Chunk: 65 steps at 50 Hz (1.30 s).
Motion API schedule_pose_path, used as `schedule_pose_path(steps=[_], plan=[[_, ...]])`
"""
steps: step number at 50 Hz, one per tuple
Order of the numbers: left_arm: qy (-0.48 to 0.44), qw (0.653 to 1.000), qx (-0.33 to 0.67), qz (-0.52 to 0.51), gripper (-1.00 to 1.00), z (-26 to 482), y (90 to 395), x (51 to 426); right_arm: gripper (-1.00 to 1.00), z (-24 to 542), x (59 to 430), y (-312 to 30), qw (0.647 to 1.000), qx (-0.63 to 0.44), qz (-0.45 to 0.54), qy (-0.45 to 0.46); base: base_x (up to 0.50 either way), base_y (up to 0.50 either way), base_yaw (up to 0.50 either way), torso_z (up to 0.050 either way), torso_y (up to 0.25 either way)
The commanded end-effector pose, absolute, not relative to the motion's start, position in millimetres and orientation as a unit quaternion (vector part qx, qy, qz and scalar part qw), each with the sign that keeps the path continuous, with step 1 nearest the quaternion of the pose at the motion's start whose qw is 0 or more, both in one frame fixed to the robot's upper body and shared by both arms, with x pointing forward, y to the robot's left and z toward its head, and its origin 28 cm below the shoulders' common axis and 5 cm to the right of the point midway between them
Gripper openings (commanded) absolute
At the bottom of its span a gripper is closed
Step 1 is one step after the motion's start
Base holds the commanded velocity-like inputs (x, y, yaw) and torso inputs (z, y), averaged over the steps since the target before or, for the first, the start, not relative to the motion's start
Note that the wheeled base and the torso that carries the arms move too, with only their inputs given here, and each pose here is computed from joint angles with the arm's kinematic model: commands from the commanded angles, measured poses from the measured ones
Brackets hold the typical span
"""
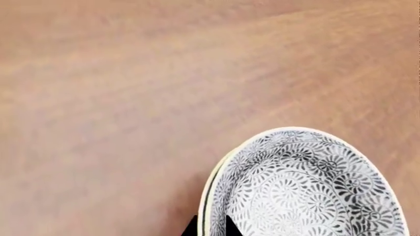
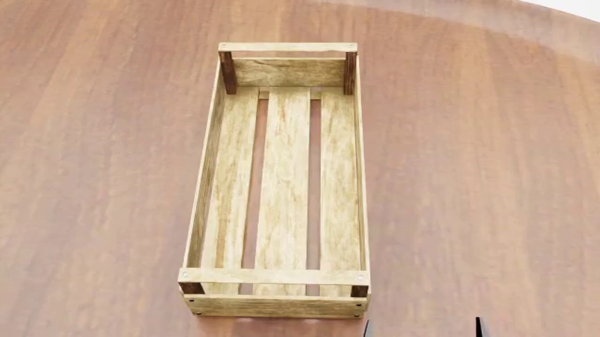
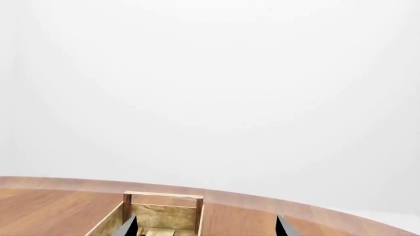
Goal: Stack the right bowl on the left bowl and place them in the tray.
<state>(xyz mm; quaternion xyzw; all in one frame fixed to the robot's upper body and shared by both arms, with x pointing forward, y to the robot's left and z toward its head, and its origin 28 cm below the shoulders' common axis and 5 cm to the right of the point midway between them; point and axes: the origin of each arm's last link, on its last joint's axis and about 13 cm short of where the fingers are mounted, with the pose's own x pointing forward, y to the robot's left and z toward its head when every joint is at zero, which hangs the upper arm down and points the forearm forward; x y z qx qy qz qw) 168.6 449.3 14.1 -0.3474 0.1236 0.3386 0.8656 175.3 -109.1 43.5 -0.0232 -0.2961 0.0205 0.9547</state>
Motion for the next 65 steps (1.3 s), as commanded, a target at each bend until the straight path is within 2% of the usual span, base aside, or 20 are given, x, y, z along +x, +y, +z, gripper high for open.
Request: schedule_pose_path(steps=[1, 13, 19, 29, 42, 65], plan=[[0.130, 0.881, -0.323, 0.320, -1.00, 13, 442, 169, 1.00, 45, 177, -108, 0.953, -0.029, 0.021, -0.301, 0.00, 0.00, 0.00, 0.000, 0.000], [0.085, 0.924, -0.266, 0.259, -1.00, 57, 421, 184, 1.00, 46, 176, -109, 0.952, -0.029, 0.019, -0.303, 0.00, 0.00, 0.00, 0.000, 0.000], [0.061, 0.951, -0.228, 0.201, -1.00, 91, 394, 206, 1.00, 46, 177, -110, 0.953, -0.027, 0.019, -0.302, 0.00, 0.00, 0.00, 0.000, 0.002], [0.050, 0.971, -0.186, 0.145, -1.00, 123, 360, 236, 1.00, 47, 176, -112, 0.952, -0.026, 0.015, -0.304, 0.00, 0.00, 0.00, 0.002, 0.000], [0.011, 0.986, -0.151, 0.065, -1.00, 175, 315, 243, 1.00, 47, 175, -114, 0.952, -0.022, 0.012, -0.305, 0.00, 0.00, 0.00, 0.000, 0.001], [-0.075, 0.994, -0.084, -0.012, -1.00, 247, 265, 254, 1.00, 45, 175, -115, 0.952, -0.017, 0.013, -0.304, 0.00, 0.00, 0.00, 0.000, 0.001]])
